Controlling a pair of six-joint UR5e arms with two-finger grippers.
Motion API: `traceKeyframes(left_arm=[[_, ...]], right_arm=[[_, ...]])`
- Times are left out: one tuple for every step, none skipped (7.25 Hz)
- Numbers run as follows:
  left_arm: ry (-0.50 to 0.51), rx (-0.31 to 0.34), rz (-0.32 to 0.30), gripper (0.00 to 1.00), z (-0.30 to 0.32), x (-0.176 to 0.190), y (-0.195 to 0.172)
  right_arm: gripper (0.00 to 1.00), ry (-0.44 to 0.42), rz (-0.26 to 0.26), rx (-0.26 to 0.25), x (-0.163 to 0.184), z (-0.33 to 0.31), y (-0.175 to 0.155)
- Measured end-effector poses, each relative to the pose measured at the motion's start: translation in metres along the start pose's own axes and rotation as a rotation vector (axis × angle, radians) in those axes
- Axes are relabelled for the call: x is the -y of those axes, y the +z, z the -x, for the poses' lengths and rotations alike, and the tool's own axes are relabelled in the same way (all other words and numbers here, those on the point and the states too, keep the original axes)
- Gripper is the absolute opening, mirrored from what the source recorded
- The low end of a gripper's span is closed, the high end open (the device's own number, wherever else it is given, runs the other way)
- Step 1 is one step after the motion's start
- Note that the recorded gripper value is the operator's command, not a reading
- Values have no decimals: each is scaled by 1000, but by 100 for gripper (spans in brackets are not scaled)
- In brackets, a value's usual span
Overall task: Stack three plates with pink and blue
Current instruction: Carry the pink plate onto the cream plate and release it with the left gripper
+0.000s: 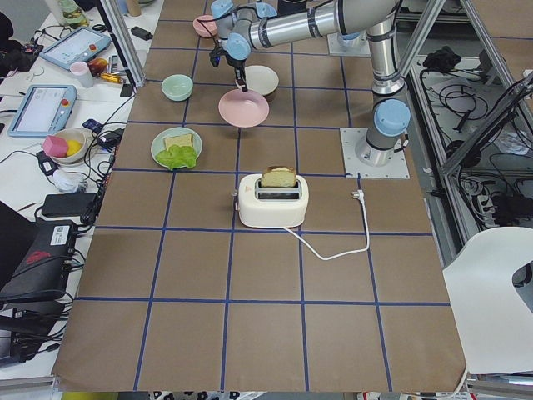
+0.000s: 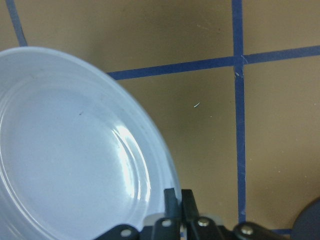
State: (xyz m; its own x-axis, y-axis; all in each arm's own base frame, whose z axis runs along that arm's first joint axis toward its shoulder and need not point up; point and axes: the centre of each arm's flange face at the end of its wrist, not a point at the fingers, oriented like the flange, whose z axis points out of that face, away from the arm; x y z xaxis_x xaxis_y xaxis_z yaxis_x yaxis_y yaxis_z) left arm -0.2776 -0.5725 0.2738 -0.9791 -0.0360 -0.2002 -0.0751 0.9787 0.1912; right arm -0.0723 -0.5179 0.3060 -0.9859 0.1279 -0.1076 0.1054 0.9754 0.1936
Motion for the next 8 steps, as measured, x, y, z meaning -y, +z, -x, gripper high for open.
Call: traceKeyframes(left_arm=[[-7,3,-16,0,-28,1,-8],[-12,7,-26,0,-60,0,-14],[-17,5,-29,0,-93,-2,-20],[-23,-9,-28,0,-123,-4,-24],[-29,-17,-23,0,-151,-5,-25],[-29,-9,-10,0,-176,-7,-25],[-25,10,11,0,-193,-10,-26],[-23,33,39,0,-205,-14,-28]], right_arm=[[0,0,2,-1,0,0,1],[0,0,2,-1,0,0,1],[0,0,3,-2,0,0,1],[0,0,3,-2,0,0,1],[0,0,2,-2,1,0,1],[0,0,3,-2,1,-1,1],[0,-1,4,-7,1,-1,1],[0,-1,6,-15,0,-2,2]])
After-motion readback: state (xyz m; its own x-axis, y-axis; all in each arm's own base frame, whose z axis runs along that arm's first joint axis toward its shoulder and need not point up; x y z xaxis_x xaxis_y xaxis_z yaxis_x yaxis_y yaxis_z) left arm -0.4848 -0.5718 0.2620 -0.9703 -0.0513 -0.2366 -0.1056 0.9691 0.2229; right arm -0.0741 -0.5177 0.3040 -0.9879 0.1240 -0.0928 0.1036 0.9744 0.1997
